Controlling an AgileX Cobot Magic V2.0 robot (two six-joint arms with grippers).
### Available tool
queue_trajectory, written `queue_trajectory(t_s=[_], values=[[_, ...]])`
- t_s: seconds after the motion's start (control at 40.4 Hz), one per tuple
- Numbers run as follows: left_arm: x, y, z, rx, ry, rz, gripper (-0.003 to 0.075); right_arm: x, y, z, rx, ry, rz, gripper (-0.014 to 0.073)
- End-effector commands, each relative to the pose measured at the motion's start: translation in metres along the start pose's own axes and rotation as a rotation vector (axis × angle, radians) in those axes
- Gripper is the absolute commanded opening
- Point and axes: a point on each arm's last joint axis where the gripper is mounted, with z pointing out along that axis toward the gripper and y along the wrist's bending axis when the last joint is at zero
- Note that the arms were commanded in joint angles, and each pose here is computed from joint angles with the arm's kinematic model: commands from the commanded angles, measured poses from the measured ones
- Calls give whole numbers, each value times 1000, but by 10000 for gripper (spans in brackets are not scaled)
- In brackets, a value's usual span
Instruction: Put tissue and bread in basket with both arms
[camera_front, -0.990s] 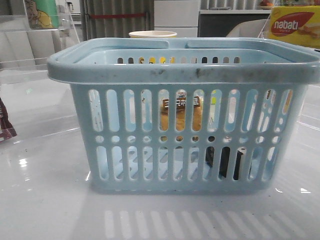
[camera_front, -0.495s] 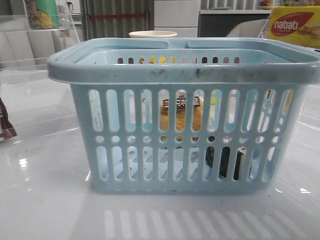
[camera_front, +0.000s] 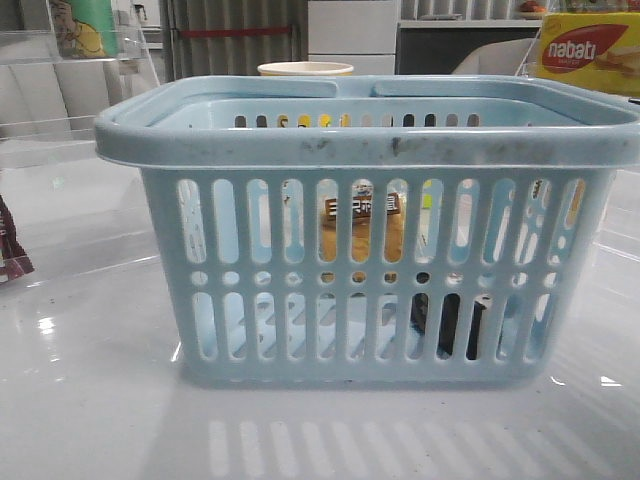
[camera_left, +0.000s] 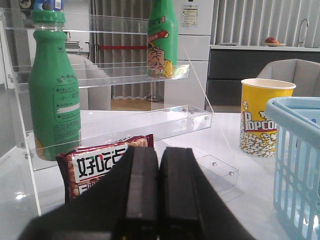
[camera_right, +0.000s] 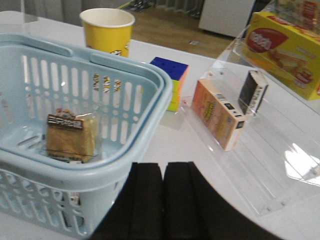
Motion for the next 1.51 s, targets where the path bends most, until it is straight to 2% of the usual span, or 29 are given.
queue_trajectory(t_s=[0.0, 0.124, 0.248, 0.545, 1.065, 1.188, 1.337, 1.486], values=[[-8, 0, -2, -4, -102, -6, 93, 9, -6, -9, 106, -150, 14, 57], [-7, 0, -2, -4, -101, -6, 93, 39, -6, -13, 170, -187, 18, 57], [-7, 0, -2, -4, -101, -6, 93, 62, -5, -13, 187, -199, 20, 57], [-7, 0, -2, -4, -101, -6, 93, 96, -5, -9, 220, -222, 22, 57], [-7, 0, -2, -4, -101, -6, 93, 95, -6, -9, 228, -235, 23, 57], [-7, 0, -2, -4, -101, -6, 93, 91, -7, -11, 250, -274, 7, 57], [-7, 0, -2, -4, -101, -6, 93, 84, -8, -14, 242, -373, 104, 57], [-7, 0, -2, -4, -101, -6, 93, 83, -8, -14, 228, -393, 164, 57]])
